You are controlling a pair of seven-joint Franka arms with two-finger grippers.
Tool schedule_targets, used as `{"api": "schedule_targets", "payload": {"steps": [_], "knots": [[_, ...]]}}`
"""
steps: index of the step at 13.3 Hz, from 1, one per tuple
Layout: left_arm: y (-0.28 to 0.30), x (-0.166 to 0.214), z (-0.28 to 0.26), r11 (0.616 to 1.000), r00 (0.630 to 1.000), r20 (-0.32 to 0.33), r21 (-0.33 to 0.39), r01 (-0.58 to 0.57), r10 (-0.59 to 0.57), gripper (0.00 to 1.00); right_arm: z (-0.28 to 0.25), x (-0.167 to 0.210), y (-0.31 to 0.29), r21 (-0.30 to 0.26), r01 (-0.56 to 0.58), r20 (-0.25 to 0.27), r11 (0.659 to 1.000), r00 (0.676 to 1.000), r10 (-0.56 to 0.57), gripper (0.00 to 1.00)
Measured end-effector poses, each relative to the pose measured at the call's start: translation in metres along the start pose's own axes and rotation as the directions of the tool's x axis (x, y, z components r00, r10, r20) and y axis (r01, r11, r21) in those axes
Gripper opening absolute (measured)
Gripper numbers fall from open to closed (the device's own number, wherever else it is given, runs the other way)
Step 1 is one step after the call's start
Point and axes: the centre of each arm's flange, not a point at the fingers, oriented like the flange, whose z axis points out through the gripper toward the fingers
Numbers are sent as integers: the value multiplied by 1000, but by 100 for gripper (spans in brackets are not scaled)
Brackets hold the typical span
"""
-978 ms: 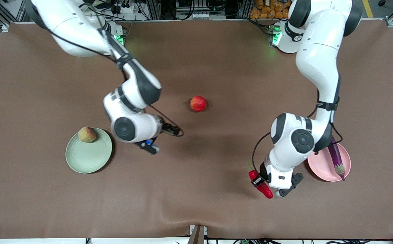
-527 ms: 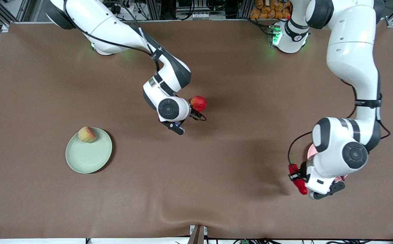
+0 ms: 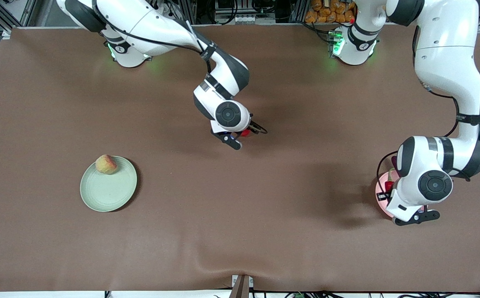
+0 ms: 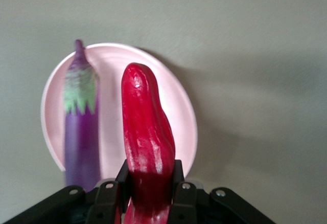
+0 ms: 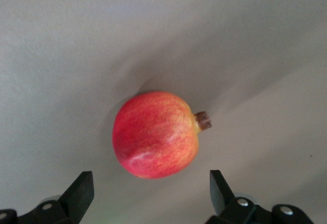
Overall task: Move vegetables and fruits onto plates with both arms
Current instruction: 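Place the pomegranate on the green plate while the left gripper releases pepper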
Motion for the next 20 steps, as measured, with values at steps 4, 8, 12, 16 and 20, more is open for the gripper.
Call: {"api": "schedule_targets", "payload": {"steps": [4, 8, 12, 16, 20], "knots": [[-12, -10, 27, 998, 998, 8, 23, -54, 54, 39, 16, 14, 2, -13, -19, -2, 1000, 1000, 19, 100], [-48, 2, 31, 990, 989, -32, 20, -143, 143, 83, 24, 18, -2, 17, -22, -8, 1000, 1000, 23, 83], [-35, 11, -13, 988, 982, -118, -28, -151, 147, 100, 6, 38, -2, 29, -47, -19, 998, 999, 48, 80], [-77, 4, -130, 991, 973, -227, -119, -69, 40, 100, -86, 119, 15, 47, -33, -20, 998, 999, 34, 80], [-122, -55, -245, 977, 984, -177, -212, -10, -28, 100, -144, 237, 77, 54, 121, -95, 991, 989, -116, 80]]}}
